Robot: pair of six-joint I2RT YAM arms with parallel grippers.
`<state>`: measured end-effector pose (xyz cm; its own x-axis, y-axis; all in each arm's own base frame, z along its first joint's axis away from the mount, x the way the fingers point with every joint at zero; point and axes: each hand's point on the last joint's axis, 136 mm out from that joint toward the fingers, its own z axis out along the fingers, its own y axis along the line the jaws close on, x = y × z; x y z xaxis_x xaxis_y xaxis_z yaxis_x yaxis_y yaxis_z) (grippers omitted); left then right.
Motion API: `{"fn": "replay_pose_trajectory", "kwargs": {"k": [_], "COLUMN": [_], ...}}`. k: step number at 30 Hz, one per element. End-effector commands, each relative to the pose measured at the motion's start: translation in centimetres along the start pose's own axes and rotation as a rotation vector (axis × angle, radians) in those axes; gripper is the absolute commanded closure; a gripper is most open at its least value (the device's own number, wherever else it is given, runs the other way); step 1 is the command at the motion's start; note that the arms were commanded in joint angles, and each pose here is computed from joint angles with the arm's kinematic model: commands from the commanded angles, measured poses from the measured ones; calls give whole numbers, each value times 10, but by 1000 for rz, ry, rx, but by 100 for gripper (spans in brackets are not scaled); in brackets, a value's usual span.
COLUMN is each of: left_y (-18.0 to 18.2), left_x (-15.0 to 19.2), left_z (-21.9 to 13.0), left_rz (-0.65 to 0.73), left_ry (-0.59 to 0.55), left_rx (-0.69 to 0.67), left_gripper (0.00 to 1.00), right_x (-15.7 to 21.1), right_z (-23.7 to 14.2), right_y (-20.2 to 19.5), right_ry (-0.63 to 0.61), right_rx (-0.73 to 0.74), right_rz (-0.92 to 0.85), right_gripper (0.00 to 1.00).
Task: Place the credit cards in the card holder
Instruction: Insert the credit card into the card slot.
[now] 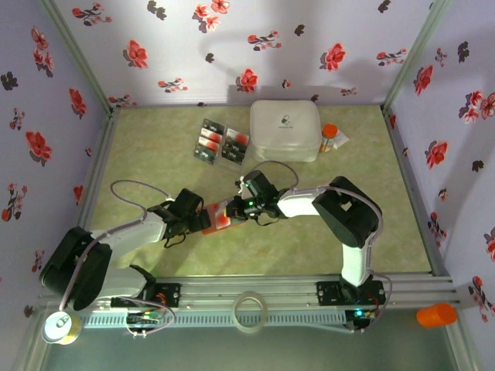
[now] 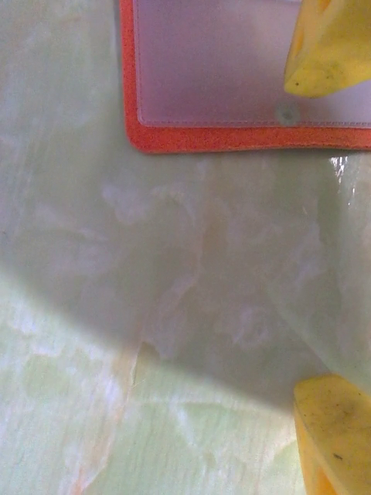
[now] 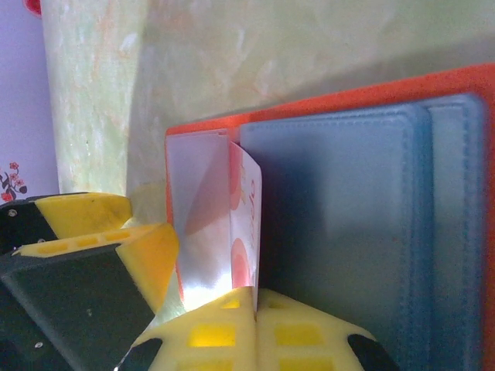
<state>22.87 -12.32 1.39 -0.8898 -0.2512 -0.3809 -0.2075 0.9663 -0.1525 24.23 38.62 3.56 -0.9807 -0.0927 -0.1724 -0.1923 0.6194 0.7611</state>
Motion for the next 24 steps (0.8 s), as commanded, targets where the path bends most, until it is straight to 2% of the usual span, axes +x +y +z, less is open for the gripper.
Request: {"fn": "replay_pose_trajectory", "kwargs": {"k": [1, 24], "left_y": [19, 19], "left_x": [12, 13], "left_z": [27, 29], "left_rz": [22, 23], "left_ry": [25, 27], "left_rx": [-49, -46], "left_gripper": [4, 5], "right_x": [13, 21], "right_z": [-4, 15], "right_y": [-23, -30], "right_ry": [31, 118], "right_rx": [90, 100], "right_rz": [25, 32], "right_gripper": [100, 100]}}
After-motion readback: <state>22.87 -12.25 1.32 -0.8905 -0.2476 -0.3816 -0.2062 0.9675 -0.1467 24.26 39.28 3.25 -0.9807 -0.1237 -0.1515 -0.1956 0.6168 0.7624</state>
